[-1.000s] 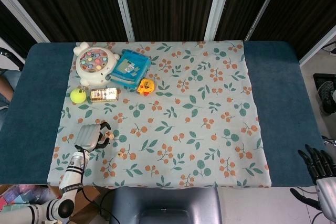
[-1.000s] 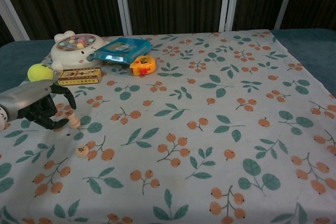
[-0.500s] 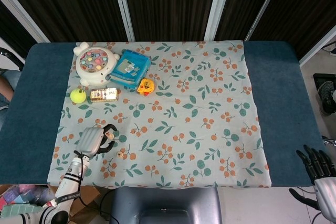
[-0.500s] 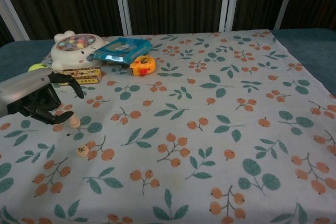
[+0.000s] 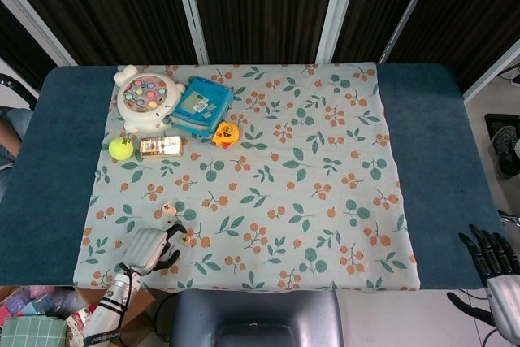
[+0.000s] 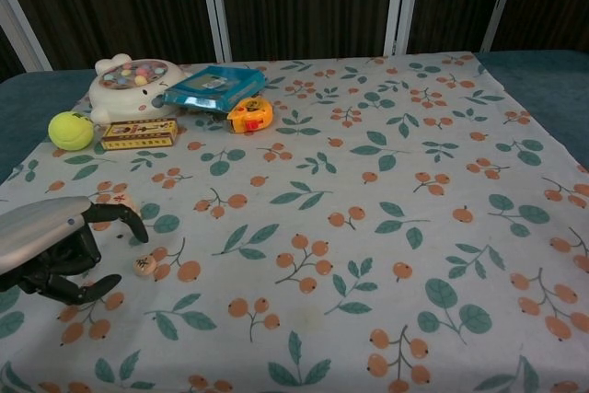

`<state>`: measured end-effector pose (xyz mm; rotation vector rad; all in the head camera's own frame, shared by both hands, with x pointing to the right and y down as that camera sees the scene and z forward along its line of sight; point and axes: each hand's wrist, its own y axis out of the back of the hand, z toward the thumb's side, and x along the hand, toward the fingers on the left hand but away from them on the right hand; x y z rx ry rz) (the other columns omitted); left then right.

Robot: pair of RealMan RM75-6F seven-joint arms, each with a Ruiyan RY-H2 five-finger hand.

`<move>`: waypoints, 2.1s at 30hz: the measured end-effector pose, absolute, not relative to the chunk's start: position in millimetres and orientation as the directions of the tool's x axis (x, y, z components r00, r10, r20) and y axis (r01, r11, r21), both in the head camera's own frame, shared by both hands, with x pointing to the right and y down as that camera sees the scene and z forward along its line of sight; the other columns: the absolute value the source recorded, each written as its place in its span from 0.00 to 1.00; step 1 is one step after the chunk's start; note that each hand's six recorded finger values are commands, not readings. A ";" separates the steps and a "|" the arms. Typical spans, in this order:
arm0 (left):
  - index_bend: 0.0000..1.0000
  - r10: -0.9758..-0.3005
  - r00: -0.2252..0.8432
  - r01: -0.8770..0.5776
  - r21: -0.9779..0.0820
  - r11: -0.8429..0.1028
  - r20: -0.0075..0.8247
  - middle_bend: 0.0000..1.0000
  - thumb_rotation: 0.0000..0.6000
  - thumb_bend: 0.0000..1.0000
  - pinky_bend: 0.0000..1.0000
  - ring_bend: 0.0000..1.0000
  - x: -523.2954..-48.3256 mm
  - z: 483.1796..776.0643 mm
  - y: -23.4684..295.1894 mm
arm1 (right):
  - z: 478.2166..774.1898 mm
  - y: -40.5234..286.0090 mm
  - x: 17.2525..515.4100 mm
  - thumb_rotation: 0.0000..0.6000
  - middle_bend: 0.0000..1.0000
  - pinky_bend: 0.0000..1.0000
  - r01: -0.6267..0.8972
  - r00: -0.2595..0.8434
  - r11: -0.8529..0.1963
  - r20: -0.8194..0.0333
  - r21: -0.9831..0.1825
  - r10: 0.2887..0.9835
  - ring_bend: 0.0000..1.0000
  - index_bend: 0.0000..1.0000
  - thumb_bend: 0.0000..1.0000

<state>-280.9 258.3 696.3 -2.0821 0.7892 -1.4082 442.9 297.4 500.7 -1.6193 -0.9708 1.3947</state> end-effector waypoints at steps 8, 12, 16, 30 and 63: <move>0.35 -0.714 0.274 -0.180 -0.694 -0.697 0.645 1.00 1.00 0.40 1.00 1.00 -282.7 713.2 265.4 | 500.1 297.4 443.4 1.00 0.00 0.03 0.064 0.107 -0.409 -0.401 -0.910 0.910 0.00 0.00 0.21; 0.36 -0.717 0.267 -0.188 -0.696 -0.694 0.644 1.00 1.00 0.40 1.00 1.00 -282.2 718.6 265.5 | 499.7 297.3 443.7 1.00 0.00 0.03 0.066 0.108 -0.408 -0.400 -0.911 0.910 0.00 0.00 0.20; 0.36 -0.719 0.266 -0.190 -0.696 -0.692 0.642 1.00 1.00 0.40 1.00 1.00 -280.0 720.8 264.2 | 499.5 297.4 443.8 1.00 0.00 0.03 0.066 0.108 -0.408 -0.400 -0.910 0.910 0.00 0.00 0.20; 0.43 -0.718 0.265 -0.201 -0.691 -0.694 0.644 1.00 1.00 0.40 1.00 1.00 -271.1 725.4 263.7 | 497.2 297.6 445.0 1.00 0.00 0.03 0.073 0.108 -0.403 -0.394 -0.912 0.913 0.00 0.00 0.20; 0.54 -0.789 0.228 -0.302 -0.729 -0.614 0.570 1.00 1.00 0.40 1.00 1.00 -273.5 705.0 222.8 | 497.3 297.3 445.9 1.00 0.00 0.03 0.072 0.103 -0.403 -0.395 -0.912 0.913 0.00 0.00 0.20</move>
